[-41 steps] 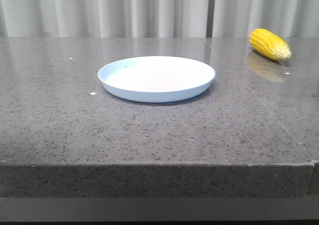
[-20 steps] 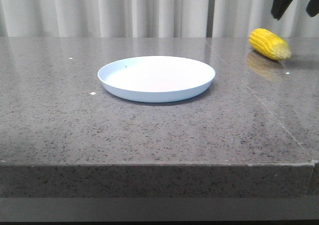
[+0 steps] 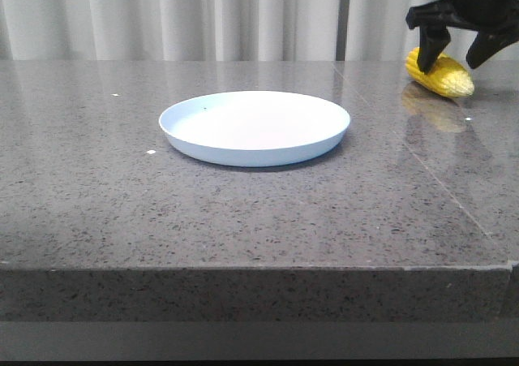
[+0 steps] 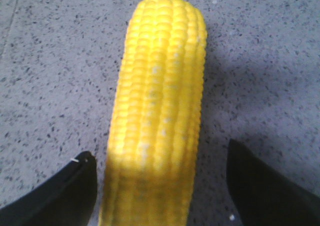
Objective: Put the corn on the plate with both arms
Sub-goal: 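Lower the right gripper onto the yellow corn cob and grasp it, then lift the corn cob with the right gripper and carry it over the plate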
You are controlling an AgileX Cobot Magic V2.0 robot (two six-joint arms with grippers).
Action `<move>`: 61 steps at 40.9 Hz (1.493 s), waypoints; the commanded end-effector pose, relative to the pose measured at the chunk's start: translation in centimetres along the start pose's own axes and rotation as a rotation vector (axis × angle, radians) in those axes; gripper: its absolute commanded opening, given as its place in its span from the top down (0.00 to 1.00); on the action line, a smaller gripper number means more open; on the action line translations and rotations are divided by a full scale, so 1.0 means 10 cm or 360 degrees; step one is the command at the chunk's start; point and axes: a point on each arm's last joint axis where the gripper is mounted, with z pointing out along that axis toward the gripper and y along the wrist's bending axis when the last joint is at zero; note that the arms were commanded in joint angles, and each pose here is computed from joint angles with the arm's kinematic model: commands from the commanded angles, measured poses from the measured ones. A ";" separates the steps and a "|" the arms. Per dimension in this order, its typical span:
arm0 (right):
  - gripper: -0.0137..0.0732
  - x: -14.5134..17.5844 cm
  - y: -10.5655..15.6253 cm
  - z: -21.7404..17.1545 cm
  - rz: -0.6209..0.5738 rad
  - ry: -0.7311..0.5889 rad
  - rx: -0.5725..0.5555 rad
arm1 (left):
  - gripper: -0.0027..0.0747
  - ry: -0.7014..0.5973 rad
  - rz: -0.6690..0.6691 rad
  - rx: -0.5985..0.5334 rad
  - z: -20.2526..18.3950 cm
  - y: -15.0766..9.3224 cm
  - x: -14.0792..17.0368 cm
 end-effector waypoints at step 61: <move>0.57 0.61 1.98 -1.53 -0.0422 -0.0288 -0.0738 | 0.37 -0.0158 -0.0024 0.0011 -0.07 0.00 -0.12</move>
